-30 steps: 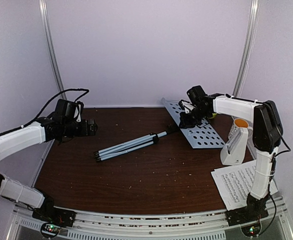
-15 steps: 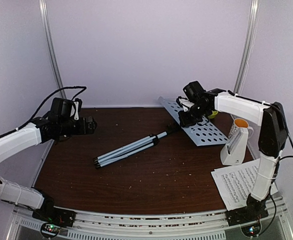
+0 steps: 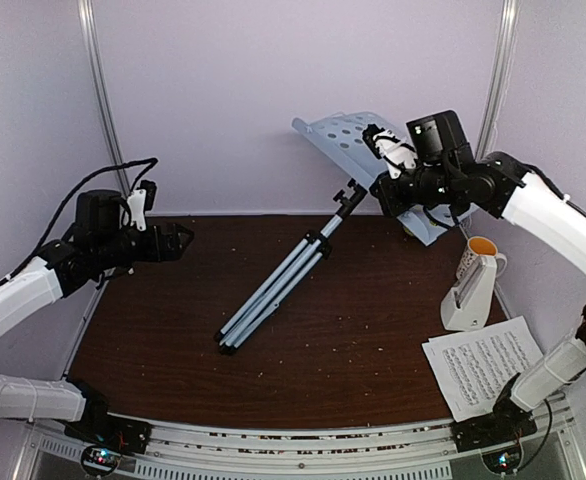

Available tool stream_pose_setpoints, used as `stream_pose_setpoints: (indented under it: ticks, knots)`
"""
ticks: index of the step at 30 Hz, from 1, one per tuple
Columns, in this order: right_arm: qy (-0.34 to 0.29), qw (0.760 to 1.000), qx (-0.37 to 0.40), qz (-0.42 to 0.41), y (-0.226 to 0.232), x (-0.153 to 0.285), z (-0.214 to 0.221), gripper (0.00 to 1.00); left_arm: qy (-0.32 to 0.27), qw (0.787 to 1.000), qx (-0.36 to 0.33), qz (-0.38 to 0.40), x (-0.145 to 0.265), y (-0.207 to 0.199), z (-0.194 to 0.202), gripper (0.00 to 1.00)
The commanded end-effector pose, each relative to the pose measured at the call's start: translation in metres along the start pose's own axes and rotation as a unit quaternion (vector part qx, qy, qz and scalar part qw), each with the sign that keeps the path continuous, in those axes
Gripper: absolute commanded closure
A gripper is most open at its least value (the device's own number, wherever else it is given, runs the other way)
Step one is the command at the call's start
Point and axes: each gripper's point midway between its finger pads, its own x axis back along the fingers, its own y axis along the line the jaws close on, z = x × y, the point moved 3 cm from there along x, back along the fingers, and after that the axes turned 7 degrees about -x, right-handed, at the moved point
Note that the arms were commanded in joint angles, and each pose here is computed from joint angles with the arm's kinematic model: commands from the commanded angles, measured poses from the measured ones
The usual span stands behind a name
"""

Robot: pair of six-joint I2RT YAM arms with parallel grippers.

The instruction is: Set up the instrument practice props

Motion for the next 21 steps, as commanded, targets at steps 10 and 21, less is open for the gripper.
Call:
stream_pose_setpoints:
  ticks: [10,21]
  knots:
    - [-0.354,0.930,0.090,0.039,0.006,0.169,-0.128,1.00,-0.111,0.983,-0.104,0.102,0.010,-0.056,-0.001,0.09]
    - [-0.386,0.910,0.149,0.040,0.036,0.207,-0.139,1.00,-0.128,0.968,-0.187,0.104,-0.027,-0.123,0.011,0.16]
